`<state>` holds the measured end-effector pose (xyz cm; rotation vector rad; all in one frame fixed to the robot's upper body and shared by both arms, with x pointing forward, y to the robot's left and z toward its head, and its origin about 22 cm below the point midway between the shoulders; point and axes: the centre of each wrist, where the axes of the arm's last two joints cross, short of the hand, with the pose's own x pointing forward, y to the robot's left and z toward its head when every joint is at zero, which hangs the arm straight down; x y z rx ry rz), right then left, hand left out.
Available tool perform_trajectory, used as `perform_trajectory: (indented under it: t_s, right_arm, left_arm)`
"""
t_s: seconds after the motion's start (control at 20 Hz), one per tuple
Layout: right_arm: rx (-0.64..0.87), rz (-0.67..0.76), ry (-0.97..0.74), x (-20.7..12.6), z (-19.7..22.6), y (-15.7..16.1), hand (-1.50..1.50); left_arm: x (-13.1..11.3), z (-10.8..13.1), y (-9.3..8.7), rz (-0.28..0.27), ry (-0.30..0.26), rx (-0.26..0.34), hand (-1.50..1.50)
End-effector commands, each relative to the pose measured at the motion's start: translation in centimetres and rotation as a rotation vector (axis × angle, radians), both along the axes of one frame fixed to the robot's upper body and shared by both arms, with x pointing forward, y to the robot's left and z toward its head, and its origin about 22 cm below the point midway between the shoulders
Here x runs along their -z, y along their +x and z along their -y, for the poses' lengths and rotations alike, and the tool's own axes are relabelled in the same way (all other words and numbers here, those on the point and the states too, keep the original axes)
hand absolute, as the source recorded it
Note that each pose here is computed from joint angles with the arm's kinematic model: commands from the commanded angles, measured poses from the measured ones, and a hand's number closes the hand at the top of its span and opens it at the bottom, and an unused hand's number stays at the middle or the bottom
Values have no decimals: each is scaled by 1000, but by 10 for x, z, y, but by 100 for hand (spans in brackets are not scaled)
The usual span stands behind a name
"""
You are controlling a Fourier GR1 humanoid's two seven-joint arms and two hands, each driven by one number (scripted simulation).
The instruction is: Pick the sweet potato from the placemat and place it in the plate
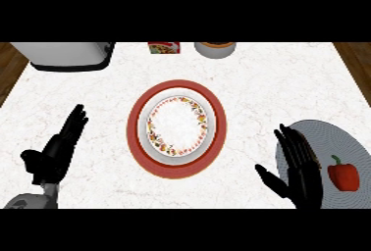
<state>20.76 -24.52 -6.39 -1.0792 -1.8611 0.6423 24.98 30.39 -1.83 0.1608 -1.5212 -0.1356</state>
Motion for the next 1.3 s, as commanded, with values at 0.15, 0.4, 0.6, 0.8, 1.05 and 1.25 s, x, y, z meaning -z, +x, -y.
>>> perform_trajectory:
  t_s: [0.15,0.4,0.6,0.8,1.05,1.25]
  right_arm:
    - [190,-115,-196,-8,21,-22,-150]
    - [319,-370,-346,-10,27,-29,-150]
    - [398,-456,-377,-41,-9,-21,-150]
    - [486,-541,-374,-54,-29,-26,-150]
    - [537,-572,-401,-70,-36,-13,-150]
    - [596,-641,-472,-79,-24,7,-150]
  left_arm:
    - [-2,-13,-3,-15,2,-12,0]
    - [-2,-5,-2,-26,13,-1,0]
    - [3,4,2,-6,10,-1,0]
    - [-6,3,6,-8,13,-8,0]
    - [2,2,11,-7,19,-1,0]
    - [-4,1,-5,8,3,14,0]
